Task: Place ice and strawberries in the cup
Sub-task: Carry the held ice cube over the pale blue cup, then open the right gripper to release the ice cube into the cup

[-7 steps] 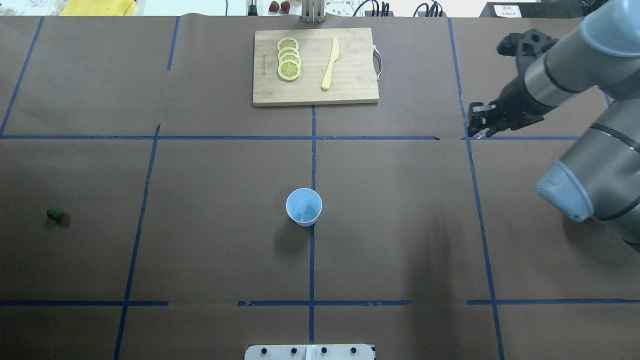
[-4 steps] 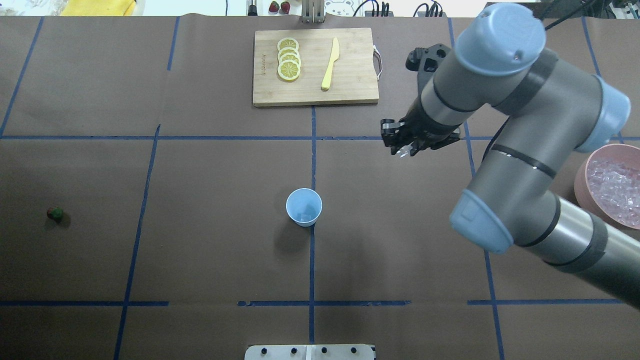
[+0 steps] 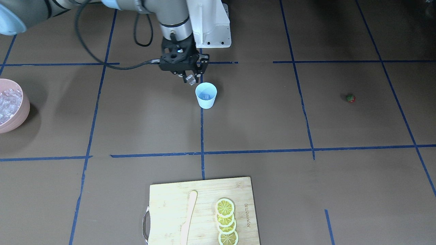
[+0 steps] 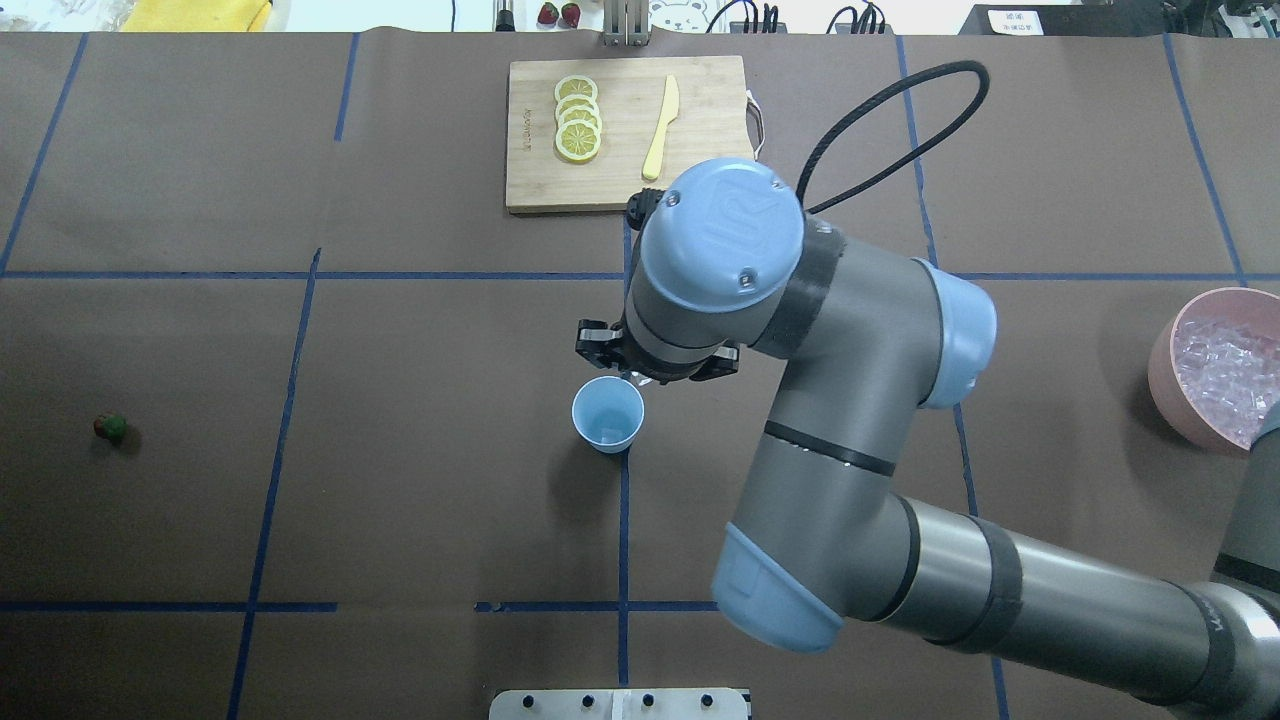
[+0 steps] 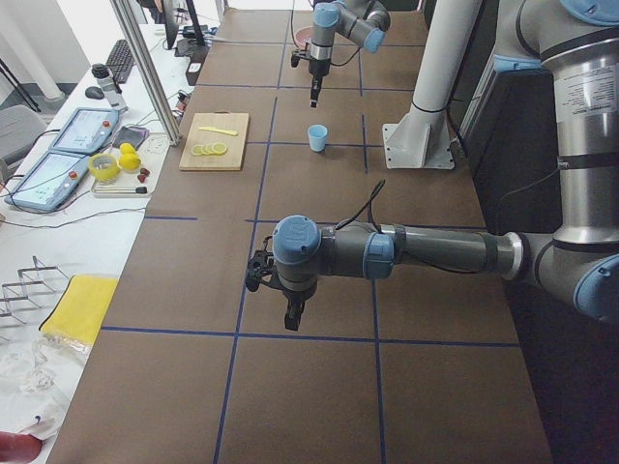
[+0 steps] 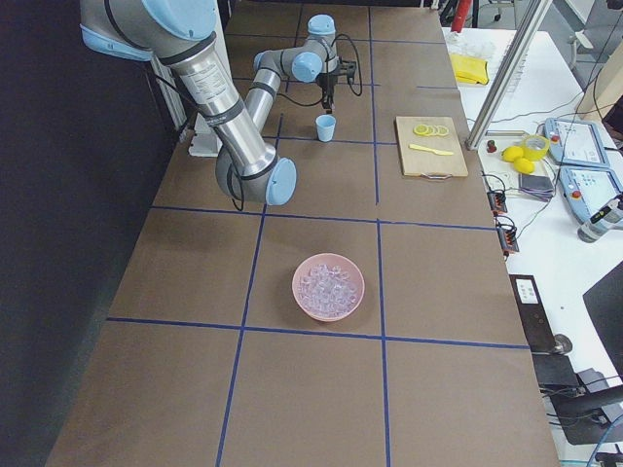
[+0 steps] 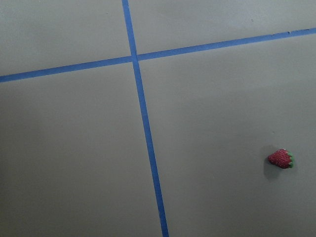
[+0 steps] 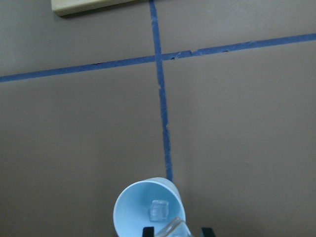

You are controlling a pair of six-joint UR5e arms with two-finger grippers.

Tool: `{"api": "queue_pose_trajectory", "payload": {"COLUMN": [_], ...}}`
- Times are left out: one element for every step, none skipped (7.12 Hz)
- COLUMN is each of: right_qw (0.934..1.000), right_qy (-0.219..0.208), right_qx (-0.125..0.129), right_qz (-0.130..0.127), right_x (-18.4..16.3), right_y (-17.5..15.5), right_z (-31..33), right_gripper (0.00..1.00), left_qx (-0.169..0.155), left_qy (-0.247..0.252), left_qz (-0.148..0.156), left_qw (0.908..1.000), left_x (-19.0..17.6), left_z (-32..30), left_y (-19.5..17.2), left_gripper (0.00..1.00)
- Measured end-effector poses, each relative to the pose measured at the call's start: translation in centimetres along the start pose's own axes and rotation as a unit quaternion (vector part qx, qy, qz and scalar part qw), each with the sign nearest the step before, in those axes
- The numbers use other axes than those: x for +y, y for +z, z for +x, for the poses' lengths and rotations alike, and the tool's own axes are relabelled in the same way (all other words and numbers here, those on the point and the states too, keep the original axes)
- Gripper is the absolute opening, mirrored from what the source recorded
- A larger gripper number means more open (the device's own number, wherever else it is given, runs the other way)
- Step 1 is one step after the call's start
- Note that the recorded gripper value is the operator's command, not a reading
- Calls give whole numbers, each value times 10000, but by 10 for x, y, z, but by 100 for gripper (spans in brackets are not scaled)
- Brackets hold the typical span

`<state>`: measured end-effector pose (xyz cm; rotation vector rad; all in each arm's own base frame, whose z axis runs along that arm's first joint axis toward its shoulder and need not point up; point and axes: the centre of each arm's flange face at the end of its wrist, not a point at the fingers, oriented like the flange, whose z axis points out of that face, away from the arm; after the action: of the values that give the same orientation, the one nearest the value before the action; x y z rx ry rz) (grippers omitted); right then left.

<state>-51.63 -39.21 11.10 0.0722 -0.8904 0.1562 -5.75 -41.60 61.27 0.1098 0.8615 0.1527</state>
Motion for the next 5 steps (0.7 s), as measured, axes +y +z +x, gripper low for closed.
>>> {"api": "queue_pose_trajectory", "payload": {"right_qw": [10000,9999,9997,9995,9994], "right_qy": [14,14,13,2,-15], "right_qx": [54,142,232,304,347], "right_qz": [16,49,64,79,97], "right_x": [9,13,15,18,20], "right_y": [9,20,29,37,42], "right_z": [-14,-22,-24,-25,-25], "right_gripper": [9,10,10,12,76], "left_qx": [0,1,1,2,3], "left_qy": [-3,-5,-8,-13,-17], "left_qz": [-3,-4,-7,-13,-20], "left_qw": [10000,10000,10000,10000,10000], "left_x": [0,0,0,0,0], "left_z": [0,-1,-1,-1,-2], "left_y": [0,1,1,1,2], "left_gripper": [100,100,100,100,100]}}
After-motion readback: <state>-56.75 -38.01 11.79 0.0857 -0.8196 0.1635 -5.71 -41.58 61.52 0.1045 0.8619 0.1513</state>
